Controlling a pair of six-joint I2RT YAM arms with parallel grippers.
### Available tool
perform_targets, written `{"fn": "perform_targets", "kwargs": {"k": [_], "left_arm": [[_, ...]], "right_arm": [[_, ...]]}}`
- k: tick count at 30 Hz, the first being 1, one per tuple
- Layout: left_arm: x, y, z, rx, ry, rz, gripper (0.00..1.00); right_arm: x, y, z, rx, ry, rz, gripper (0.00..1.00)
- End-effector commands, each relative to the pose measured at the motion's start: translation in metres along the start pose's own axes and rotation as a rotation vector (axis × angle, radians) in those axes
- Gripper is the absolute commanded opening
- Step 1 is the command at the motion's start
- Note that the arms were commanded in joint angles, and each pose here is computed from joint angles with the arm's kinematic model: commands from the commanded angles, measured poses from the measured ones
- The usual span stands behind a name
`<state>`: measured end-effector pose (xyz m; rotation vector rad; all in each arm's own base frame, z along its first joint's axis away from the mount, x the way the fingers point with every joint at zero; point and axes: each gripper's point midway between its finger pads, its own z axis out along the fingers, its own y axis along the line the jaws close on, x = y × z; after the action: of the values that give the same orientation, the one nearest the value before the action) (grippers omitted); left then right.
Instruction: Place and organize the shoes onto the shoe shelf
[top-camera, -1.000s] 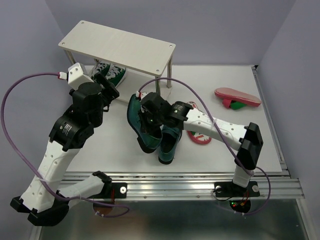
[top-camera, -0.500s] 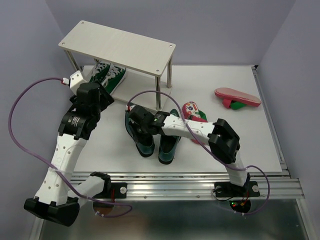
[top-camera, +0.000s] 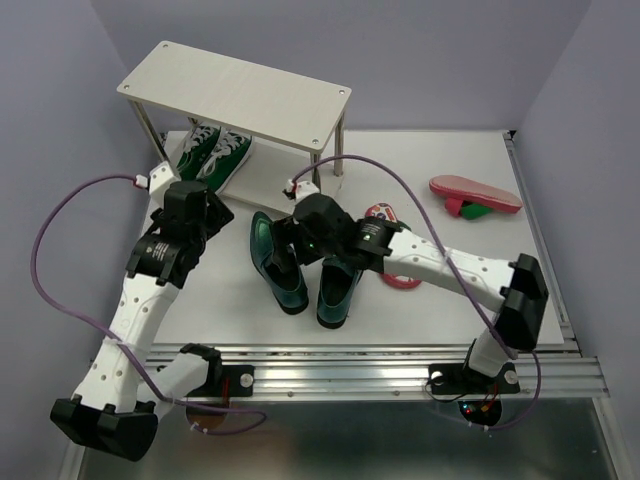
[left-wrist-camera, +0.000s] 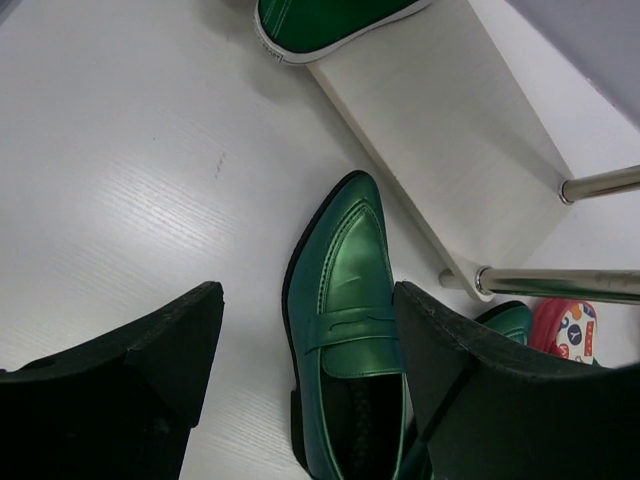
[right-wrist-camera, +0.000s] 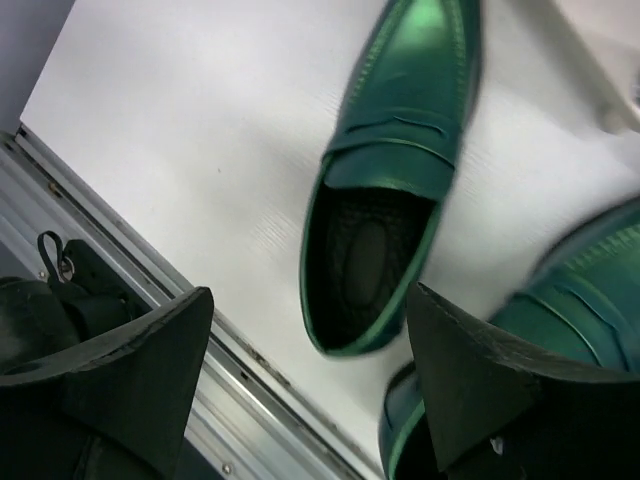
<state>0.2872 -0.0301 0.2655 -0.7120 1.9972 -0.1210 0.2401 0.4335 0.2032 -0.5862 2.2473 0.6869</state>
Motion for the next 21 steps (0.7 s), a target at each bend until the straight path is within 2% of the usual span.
{"fn": "perform_targets", "kwargs": {"k": [1, 2, 4, 5, 9, 11, 15, 21], "left_arm": [[0.020, -0.005, 0.000, 0.084, 0.040, -0.063, 0.78], [0.032, -0.007, 0.003, 0.097, 0.078, -0.047, 0.78], [0.070, 0.007, 0.017, 0.005, 0.199, -0.038, 0.79], [0.080, 0.010, 0.020, -0.025, 0.223, -0.040, 0.79], [0.123, -0.006, 0.011, 0.030, 0.286, -0.094, 0.80], [0.137, -0.009, 0.009, 0.037, 0.319, -0.139, 0.80], [0.181, -0.001, 0.007, -0.002, 0.430, -0.125, 0.79], [0.206, -0.001, -0.001, -0.006, 0.496, -0.140, 0.78]], "right_arm": [[-0.022, -0.052, -0.052, 0.204, -0.152, 0.070, 0.88], [-0.031, -0.056, -0.061, 0.201, -0.180, 0.096, 0.91], [-0.023, -0.081, -0.071, 0.261, -0.183, 0.157, 0.95], [-0.026, -0.098, -0.078, 0.293, -0.200, 0.189, 0.99], [-0.026, -0.137, -0.117, 0.376, -0.264, 0.271, 1.00], [-0.024, -0.145, -0.126, 0.398, -0.270, 0.272, 1.00], [-0.018, -0.163, -0.138, 0.467, -0.262, 0.270, 1.00], [-0.010, -0.164, -0.132, 0.469, -0.237, 0.275, 1.00]]}}
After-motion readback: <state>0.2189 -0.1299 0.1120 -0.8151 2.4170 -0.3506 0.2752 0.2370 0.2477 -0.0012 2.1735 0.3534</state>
